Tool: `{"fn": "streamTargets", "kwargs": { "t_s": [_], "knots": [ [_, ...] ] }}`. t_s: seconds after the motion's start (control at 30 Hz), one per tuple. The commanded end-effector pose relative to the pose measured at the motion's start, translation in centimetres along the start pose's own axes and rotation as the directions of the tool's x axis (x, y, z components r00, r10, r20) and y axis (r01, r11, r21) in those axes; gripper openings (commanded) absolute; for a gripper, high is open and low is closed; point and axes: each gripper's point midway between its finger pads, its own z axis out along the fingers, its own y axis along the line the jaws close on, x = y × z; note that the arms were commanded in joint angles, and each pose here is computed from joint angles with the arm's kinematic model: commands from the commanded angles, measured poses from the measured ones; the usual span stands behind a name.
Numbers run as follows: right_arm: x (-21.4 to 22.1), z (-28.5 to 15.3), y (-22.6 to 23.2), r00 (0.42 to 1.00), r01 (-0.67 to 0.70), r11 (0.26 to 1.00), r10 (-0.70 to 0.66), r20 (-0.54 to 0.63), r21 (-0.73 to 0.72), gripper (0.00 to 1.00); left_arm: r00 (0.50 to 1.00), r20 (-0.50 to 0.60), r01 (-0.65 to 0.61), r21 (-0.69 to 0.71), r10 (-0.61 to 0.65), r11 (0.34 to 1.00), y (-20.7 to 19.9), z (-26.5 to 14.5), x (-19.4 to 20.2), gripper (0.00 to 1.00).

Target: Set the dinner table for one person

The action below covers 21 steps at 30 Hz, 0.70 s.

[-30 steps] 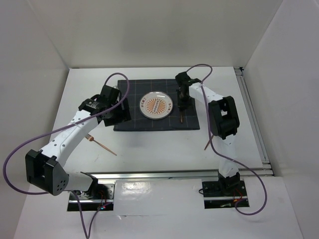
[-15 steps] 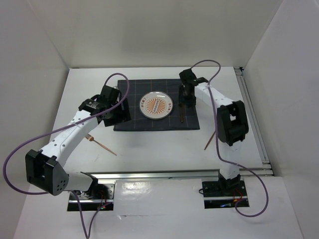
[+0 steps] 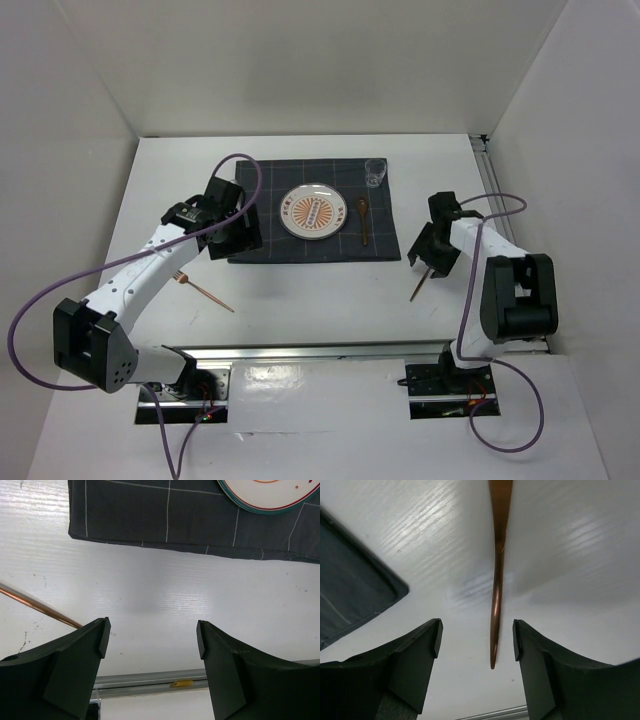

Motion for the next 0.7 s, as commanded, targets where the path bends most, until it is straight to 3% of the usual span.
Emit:
{"fn": "streamTargets", "kwargs": {
  "t_s": [0.0, 0.33, 0.47, 0.5, 0.53, 0.67],
  "knots": [
    [0.3, 1.0, 0.5, 0.999, -0.029, 1.0, 0.029, -0.026, -0.006, 0.68, 0.999, 0.027, -0.018, 0.006, 0.018, 1.0, -0.3, -0.2, -0.6, 0.87],
    [2.1, 3.8, -0.6, 0.997, -0.046, 0.998, 0.048, -0.054, 0.032, 0.47, 1.0, 0.02, -0.018, 0.001, 0.018, 1.0, -0.1, 0.0, -0.3, 0.87],
    [1.5, 3.6, -0.7, 0.999, -0.039, 0.999, 0.039, -0.023, 0.036, 0.19, 1.0, 0.02, -0.018, 0.001, 0.018, 1.0, -0.1, 0.0, -0.3, 0.87],
    [0.8, 3.1, -0.5, 0.999, -0.041, 0.999, 0.041, -0.001, 0.031, 0.07, 1.0, 0.02, -0.018, 0.001, 0.018, 1.0, -0.1, 0.0, -0.3, 0.87],
    [0.3, 2.7, -0.5, 0.999, -0.031, 0.999, 0.031, 0.016, 0.035, 0.01, 1.0, 0.012, -0.01, -0.004, 0.01, 1.0, 0.0, 0.0, -0.1, 0.87],
    [-2.8, -0.9, 1.6, 0.99, 0.041, 0.999, -0.04, 0.132, -0.002, 0.0, 1.0, 0.018, 0.001, -0.012, -0.001, 1.0, 0.1, 0.0, -0.2, 0.87]
  ]
}}
